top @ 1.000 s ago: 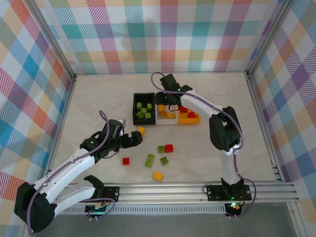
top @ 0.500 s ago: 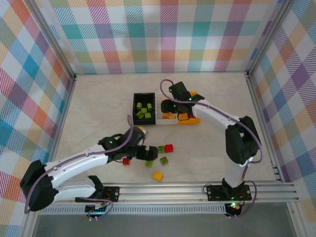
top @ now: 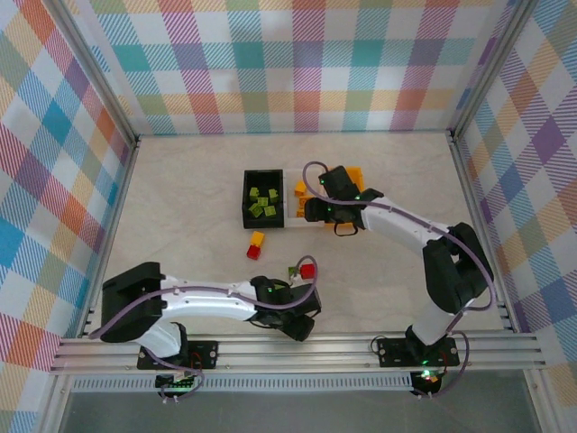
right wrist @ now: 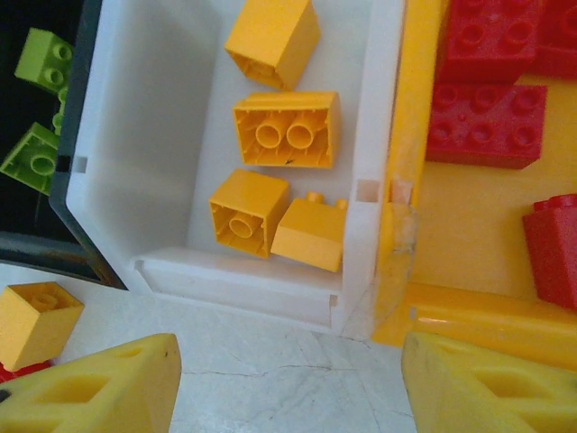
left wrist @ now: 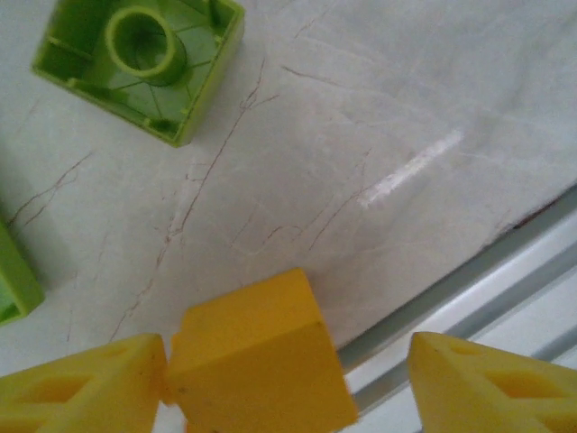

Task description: Sort the legos into containers by color

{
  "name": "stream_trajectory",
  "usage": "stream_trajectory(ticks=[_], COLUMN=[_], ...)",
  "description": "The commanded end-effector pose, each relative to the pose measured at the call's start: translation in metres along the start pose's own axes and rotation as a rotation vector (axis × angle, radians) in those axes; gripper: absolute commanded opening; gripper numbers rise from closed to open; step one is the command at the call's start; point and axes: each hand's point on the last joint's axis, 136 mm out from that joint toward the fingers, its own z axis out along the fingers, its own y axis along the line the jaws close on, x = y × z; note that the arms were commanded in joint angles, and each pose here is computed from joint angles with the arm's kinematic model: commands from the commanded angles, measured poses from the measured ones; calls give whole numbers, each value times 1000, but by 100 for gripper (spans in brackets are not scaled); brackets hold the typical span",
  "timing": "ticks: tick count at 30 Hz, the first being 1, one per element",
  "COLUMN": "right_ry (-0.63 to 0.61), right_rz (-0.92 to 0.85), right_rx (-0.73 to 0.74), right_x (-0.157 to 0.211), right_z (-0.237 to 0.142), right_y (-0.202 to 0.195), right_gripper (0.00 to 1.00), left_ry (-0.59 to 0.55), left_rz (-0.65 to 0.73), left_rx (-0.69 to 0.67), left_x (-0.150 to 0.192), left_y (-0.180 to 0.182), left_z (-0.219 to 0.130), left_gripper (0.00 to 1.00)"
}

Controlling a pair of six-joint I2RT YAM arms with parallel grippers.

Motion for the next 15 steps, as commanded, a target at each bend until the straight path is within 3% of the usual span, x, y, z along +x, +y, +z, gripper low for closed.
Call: stream_trajectory(ticks=[1,10,15], right_ry=[-70,-77,-70], right_rz=[29,39,50], right_rx=[-30,-38,-49], right_x=[-16,-16,-9], right_z=[-14,-17,-16], right_y=[1,-4,-5], right_gripper=[67,67,66], left_ry=[-3,-47,-140], left_rz=[11,10,-88], left_rx=[-80,-126,-64], left_x=[0,-9,-30], left_y=[8,16,30], left_z=[-1,-6,-32], left_gripper=[65,43,40])
